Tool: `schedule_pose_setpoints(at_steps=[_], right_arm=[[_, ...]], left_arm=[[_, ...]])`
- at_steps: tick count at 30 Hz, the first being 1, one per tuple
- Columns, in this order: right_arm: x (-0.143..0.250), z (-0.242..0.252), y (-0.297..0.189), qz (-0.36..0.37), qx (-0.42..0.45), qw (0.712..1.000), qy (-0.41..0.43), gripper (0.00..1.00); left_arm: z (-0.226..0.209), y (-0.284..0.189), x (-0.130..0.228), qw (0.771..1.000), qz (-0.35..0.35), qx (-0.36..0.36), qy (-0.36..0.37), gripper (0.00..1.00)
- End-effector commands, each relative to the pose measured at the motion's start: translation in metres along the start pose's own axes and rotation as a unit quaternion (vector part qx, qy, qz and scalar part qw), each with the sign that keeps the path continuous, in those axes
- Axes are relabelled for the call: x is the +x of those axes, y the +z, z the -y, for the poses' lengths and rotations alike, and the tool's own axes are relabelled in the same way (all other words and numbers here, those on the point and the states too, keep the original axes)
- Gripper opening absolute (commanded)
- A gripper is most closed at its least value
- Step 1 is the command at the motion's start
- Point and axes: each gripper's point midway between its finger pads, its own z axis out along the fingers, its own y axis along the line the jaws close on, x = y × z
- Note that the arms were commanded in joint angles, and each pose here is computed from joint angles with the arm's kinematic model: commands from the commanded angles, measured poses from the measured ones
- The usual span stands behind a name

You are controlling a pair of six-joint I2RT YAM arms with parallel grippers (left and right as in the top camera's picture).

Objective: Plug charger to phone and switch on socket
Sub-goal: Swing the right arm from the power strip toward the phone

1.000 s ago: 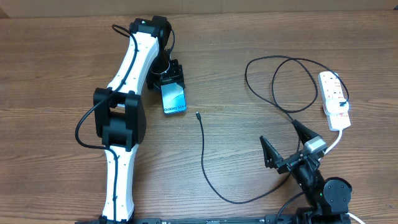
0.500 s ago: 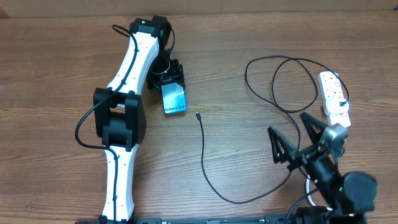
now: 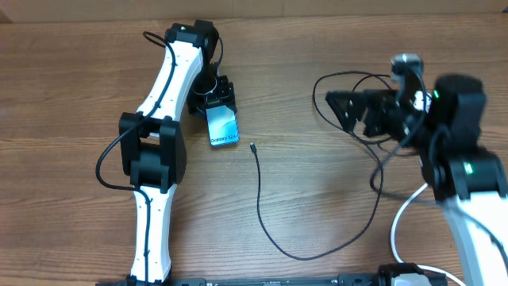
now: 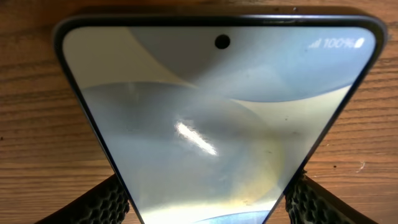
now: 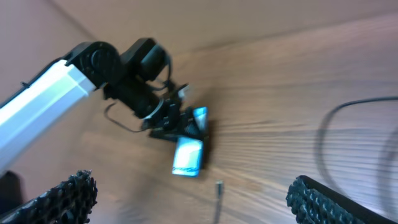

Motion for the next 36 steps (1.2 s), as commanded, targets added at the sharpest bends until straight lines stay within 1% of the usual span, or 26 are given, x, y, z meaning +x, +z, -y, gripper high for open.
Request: schedule_pose_setpoints(at_steps=[1,4,7,11,18,29,36], right_arm=[[-0.007,-0.013,0.029,-0.036,-0.090,0.994,0.048,1.00],[-0.004,0.001,0.056,-0.056,-0.100,0.990,0.080,1.00],[0.015,0.009,0.080,-0.098,-0.104,0.982,0.124,1.00],[0.037,0.015,0.106,-0.134,-0.091,0.978,0.135,1.00],[0.063,0.030,0.138,-0.156,-0.027,0.979,0.127,1.00],[0.102,0.029,0.172,-0.204,-0.025,0.971,0.123,1.00],[0.100,0.032,0.174,-0.201,-0.024,0.971,0.126,1.00]], left_arm=[[0.009,-0.002,-0.003,1.000,0.005,0.012,0.020,0.70],[0.008,-0.002,-0.002,1.000,0.004,0.012,0.020,0.70],[0.008,-0.002,-0.002,1.000,0.004,0.012,0.020,0.70],[0.008,-0.002,-0.002,1.000,0.004,0.012,0.020,0.70],[0.008,-0.002,-0.002,1.000,0.005,0.012,0.020,0.70],[0.008,-0.002,-0.001,1.000,0.002,0.011,0.020,0.70],[0.008,-0.002,-0.002,1.000,0.004,0.010,0.020,0.71]])
